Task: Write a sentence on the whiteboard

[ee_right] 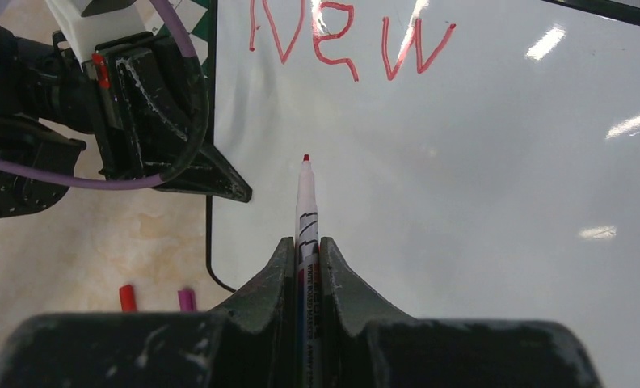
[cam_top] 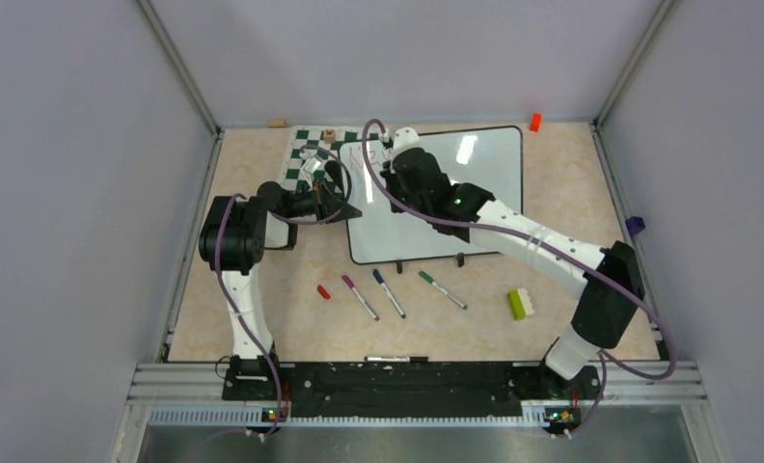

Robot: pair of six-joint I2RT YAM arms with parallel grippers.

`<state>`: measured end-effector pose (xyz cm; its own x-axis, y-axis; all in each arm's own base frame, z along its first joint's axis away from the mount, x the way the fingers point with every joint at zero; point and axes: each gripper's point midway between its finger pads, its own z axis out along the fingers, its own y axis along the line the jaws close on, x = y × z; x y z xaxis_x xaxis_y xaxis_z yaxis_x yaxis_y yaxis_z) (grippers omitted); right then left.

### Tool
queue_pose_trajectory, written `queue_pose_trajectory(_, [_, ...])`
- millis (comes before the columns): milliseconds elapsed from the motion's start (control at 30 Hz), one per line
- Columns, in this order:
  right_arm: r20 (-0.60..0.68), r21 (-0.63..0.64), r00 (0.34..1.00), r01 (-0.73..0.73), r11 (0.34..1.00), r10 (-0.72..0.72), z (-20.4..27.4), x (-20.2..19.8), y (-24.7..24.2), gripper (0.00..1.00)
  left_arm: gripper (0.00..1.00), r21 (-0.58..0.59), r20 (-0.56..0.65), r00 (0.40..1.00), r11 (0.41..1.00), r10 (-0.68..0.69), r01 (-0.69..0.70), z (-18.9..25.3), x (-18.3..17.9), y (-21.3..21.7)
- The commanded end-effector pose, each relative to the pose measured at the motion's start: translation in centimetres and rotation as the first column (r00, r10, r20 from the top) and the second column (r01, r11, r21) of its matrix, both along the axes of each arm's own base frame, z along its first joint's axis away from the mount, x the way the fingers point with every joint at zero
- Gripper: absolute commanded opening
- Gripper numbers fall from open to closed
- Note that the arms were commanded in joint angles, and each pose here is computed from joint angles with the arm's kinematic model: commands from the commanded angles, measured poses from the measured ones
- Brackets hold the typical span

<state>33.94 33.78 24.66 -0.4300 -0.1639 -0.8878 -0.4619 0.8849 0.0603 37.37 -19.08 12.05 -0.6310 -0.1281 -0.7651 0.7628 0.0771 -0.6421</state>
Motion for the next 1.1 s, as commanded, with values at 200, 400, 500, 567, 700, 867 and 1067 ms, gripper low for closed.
queue_pose_trajectory(200, [0.062,0.006,0.998,0.010,1.000,-0.010,1.7,2.3,2.3,0.00,0.00,0.012,0.250,0.968,1.000,0.011,-0.014,0.6,0.6,0.0])
queue_pose_trajectory(400, [0.068,-0.023,0.997,0.036,0.999,-0.034,1.1,3.2,2.4,0.00,0.00,0.013,0.251,0.968,1.000,0.009,-0.013,0.7,0.5,0.0])
queue_pose_trajectory(500, [0.070,-0.036,0.997,0.047,0.998,-0.044,0.9,3.6,2.5,0.00,0.00,0.013,0.251,0.968,1.000,0.009,-0.012,0.6,0.5,0.0])
queue_pose_trajectory(567, [0.074,-0.049,0.996,0.056,0.997,-0.052,0.6,3.8,2.5,0.00,0.00,0.013,0.252,0.968,1.000,0.009,-0.012,0.7,0.5,0.0])
queue_pose_trajectory(700, [0.084,-0.064,0.995,0.067,0.996,-0.061,0.5,4.3,2.5,0.00,0.00,0.013,0.253,0.968,1.000,0.009,-0.013,0.7,0.5,0.0])
queue_pose_trajectory(867, [0.079,-0.075,0.995,0.073,0.995,-0.067,-0.1,4.5,2.6,0.00,0.00,0.013,0.251,0.968,1.000,0.009,-0.013,0.6,0.6,0.0])
queue_pose_trajectory(1067, [0.052,-0.086,0.996,0.072,0.994,-0.068,-1.0,4.1,2.4,0.00,0.00,0.013,0.250,0.968,1.000,0.009,-0.013,0.6,0.5,0.0])
